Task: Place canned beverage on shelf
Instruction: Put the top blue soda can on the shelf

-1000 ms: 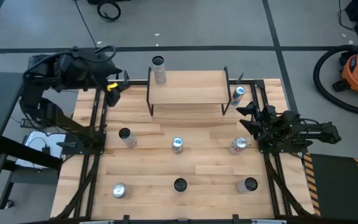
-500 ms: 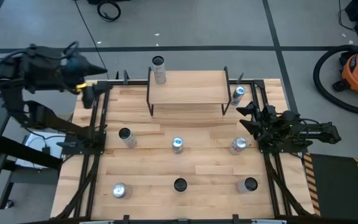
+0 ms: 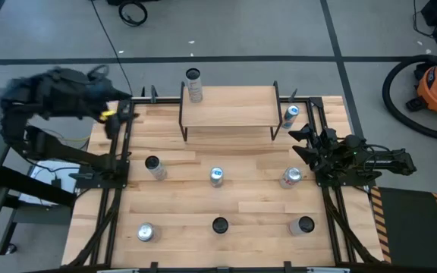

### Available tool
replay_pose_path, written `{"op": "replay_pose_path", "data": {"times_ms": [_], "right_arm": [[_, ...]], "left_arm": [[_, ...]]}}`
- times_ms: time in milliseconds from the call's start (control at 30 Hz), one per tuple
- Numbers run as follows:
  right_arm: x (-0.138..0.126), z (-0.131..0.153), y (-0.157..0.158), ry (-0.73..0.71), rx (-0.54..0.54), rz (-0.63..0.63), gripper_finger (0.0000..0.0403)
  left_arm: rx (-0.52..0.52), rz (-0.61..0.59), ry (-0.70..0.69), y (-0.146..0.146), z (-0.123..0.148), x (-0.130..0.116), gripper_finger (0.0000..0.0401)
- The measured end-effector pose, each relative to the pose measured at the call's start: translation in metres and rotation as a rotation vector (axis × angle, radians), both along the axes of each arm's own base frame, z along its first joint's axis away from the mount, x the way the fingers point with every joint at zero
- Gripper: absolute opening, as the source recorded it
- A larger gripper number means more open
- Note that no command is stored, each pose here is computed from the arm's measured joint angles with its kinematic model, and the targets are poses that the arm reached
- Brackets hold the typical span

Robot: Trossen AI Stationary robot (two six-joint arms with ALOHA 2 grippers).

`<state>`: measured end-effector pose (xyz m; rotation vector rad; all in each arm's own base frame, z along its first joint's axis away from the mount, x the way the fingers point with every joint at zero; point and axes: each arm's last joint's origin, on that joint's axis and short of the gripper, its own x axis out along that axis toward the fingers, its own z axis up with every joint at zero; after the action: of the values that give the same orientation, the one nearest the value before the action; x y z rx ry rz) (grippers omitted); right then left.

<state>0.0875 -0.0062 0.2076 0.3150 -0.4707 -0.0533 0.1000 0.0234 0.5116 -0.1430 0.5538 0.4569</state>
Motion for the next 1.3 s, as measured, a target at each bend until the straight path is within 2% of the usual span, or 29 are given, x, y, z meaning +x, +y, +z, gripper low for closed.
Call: {"op": "replay_pose_path", "data": {"times_ms": [133, 433, 733, 1067, 1167, 1300], "right_arm": [[-0.001, 0.001, 0.0, -0.013, -0.001, 0.0, 0.0325], [-0.001, 0.002, 0.0, -0.025, -0.001, 0.0, 0.0325], [-0.003, 0.005, 0.0, -0.059, -0.006, 0.004, 0.0325], [-0.004, 0.009, 0.0, -0.055, -0.164, -0.112, 0.0325], [-0.004, 0.009, 0.001, -0.051, -0.233, -0.098, 0.0325], [-0.004, 0.009, 0.002, -0.054, -0.241, -0.051, 0.0325]], "left_arm": [[0.01, -0.029, -0.079, -0.001, -0.017, 0.001, 0.0318], [-0.021, -0.013, -0.056, -0.001, -0.062, 0.001, 0.0318], [-0.019, -0.012, -0.063, 0.002, -0.105, 0.018, 0.0318], [-0.033, -0.002, -0.083, 0.005, -0.128, 0.034, 0.0318], [-0.029, -0.004, -0.084, 0.005, -0.134, 0.038, 0.0318], [-0.03, -0.004, -0.079, 0.006, -0.144, 0.043, 0.0318]]}}
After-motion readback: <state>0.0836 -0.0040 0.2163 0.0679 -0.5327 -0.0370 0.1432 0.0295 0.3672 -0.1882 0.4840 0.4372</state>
